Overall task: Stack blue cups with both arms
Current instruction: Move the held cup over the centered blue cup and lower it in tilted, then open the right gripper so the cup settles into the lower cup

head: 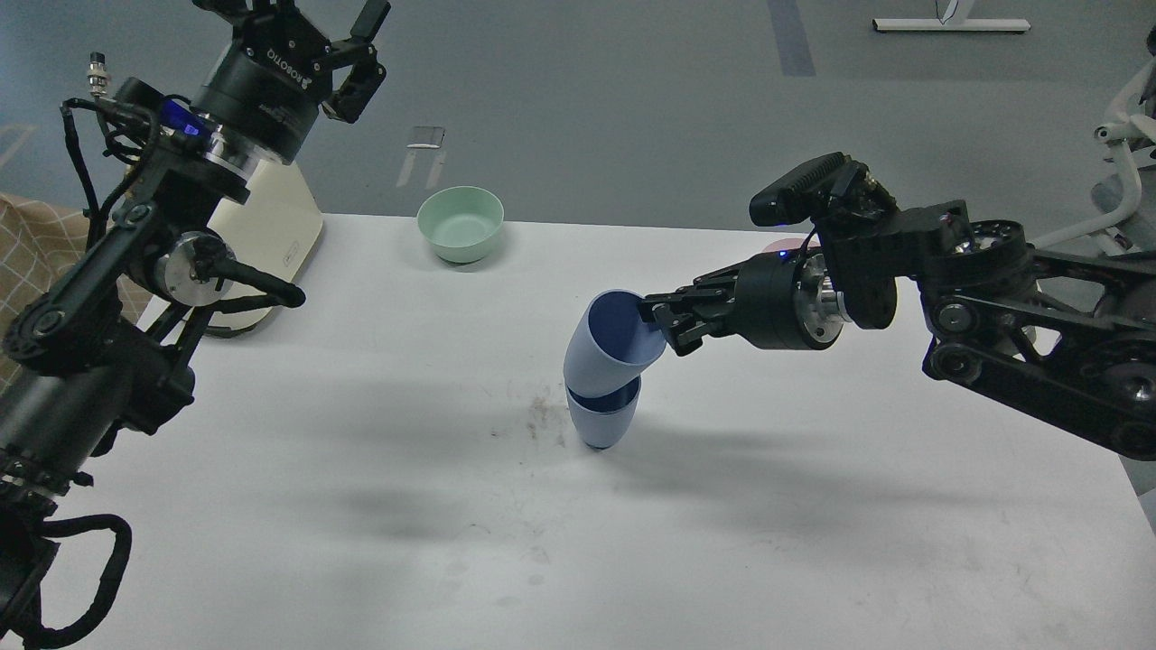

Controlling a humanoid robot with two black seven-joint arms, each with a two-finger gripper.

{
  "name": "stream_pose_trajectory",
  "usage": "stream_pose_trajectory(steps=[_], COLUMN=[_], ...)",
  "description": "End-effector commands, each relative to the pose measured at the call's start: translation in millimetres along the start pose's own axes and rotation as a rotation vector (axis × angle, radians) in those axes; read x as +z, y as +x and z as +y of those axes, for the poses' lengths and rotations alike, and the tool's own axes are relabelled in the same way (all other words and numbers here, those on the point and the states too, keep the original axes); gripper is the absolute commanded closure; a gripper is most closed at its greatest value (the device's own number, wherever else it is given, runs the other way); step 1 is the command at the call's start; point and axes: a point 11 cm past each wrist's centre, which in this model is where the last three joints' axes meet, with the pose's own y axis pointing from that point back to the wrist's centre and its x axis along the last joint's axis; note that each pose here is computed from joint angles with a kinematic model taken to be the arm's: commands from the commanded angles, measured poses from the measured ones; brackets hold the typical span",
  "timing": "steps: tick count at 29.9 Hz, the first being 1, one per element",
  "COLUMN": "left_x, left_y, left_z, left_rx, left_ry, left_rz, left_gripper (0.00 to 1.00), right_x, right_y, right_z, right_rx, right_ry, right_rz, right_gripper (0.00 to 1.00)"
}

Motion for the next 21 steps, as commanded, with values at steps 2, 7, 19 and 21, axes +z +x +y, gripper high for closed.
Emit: stream_pose_trajectory(steps=[2, 7, 19, 21], left_x=[-1.7, -0.6, -1.8, -1.8], left_y=[-1.0, 0.3, -0.4, -0.4], left_z=[0.1, 0.6, 0.8, 0.8], left_rx=[0.0, 0.001, 0.001, 0.001], left_ry=[0.002, 0.002, 0.003, 0.003], left_rz=[0.004, -0.001, 0.003, 0.003], left_gripper=[0.02, 0.02, 0.02, 0.02], right_x=[0.3, 0.4, 1.9, 2.0], right_y=[-2.4, -5.9, -5.9, -6.6], right_z=[-1.5, -2.9, -3.3, -3.5], right_rx=[-0.003, -0.008, -0.008, -0.008], right_ry=[-0.002, -0.001, -0.005, -0.004], right_rz=[-0.005, -0.011, -0.015, -0.017], right_gripper=[0.91, 0.87, 0.83, 0.83])
